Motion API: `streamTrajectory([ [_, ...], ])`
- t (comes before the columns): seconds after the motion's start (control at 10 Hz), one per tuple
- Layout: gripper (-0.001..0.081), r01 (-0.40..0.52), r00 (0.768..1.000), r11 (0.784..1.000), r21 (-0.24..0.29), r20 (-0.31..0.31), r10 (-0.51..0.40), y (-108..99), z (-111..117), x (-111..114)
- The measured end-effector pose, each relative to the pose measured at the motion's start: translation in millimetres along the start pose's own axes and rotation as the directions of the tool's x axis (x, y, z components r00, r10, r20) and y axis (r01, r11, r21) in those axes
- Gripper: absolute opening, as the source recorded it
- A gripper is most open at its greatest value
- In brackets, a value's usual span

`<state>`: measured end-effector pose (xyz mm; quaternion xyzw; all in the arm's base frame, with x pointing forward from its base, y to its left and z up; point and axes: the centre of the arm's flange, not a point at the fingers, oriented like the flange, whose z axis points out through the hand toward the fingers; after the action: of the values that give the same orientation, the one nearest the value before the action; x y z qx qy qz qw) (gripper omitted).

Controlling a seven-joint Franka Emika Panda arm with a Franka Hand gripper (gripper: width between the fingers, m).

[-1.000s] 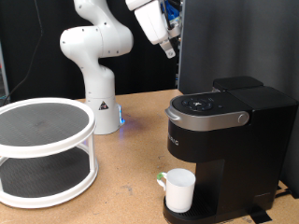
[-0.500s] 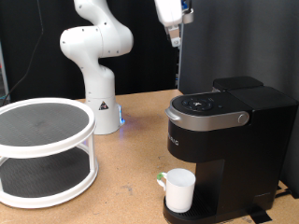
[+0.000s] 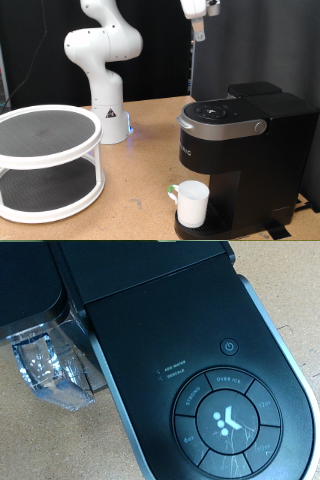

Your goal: Make a cup of coffee with the keurig machine

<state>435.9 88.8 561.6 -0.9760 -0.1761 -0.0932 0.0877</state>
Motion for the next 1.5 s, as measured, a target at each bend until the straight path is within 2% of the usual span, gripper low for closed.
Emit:
streamTrajectory([
  [0.2, 0.0805, -0.001, 1.000, 1.000, 0.007, 0.017, 0.001, 4.1, 6.8, 17.9],
  [0.5, 0.0805, 0.005, 1.000, 1.000, 0.013, -0.011, -0.005, 8.9, 18.0, 36.4],
  [0.9, 0.0805, 0.005, 1.000, 1.000, 0.019, -0.030, -0.004, 9.8, 18.3, 48.4],
  [1.5, 0.0805, 0.004, 1.000, 1.000, 0.022, -0.023, -0.003, 12.4, 25.1, 58.9],
])
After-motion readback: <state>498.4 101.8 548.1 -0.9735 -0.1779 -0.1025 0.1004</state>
